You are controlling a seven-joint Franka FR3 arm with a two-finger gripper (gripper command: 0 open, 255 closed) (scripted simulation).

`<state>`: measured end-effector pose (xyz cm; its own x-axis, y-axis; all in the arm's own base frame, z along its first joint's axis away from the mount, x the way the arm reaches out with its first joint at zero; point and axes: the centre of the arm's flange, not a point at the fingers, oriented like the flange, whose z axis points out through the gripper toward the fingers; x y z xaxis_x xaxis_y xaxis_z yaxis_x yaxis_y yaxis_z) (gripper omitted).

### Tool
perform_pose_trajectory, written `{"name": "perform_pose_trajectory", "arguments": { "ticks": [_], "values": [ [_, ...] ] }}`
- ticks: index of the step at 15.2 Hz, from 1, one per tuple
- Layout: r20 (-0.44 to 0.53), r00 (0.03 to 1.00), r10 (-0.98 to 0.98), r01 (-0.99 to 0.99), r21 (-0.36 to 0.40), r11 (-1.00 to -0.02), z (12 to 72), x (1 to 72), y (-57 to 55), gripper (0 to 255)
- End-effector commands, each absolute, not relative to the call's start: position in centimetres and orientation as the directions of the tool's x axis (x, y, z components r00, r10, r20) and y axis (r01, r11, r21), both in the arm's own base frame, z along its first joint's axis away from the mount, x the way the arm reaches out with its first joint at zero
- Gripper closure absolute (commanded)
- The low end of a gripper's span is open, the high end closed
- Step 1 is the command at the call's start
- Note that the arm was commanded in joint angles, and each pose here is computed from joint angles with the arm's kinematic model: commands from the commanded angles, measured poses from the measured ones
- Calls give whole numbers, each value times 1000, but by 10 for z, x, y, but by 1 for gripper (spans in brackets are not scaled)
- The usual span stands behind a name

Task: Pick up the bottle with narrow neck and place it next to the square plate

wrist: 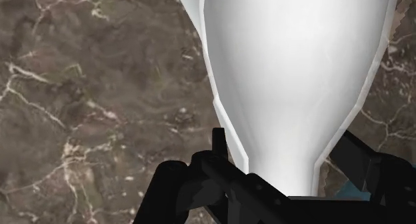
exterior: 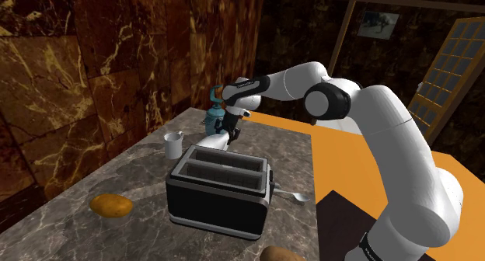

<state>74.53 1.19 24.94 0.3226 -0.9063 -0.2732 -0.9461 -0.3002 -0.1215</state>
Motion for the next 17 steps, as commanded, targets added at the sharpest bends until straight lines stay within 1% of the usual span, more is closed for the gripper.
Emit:
{"name": "perform_pose_trajectory", "arguments": {
  "ticks": [1, 17],
  "values": [
    [-274, 323, -906, -946, -121, -301, 254, 745, 12, 255],
    [-274, 323, -906, -946, -121, -301, 339, 745, 12, 255]
  ]
}}
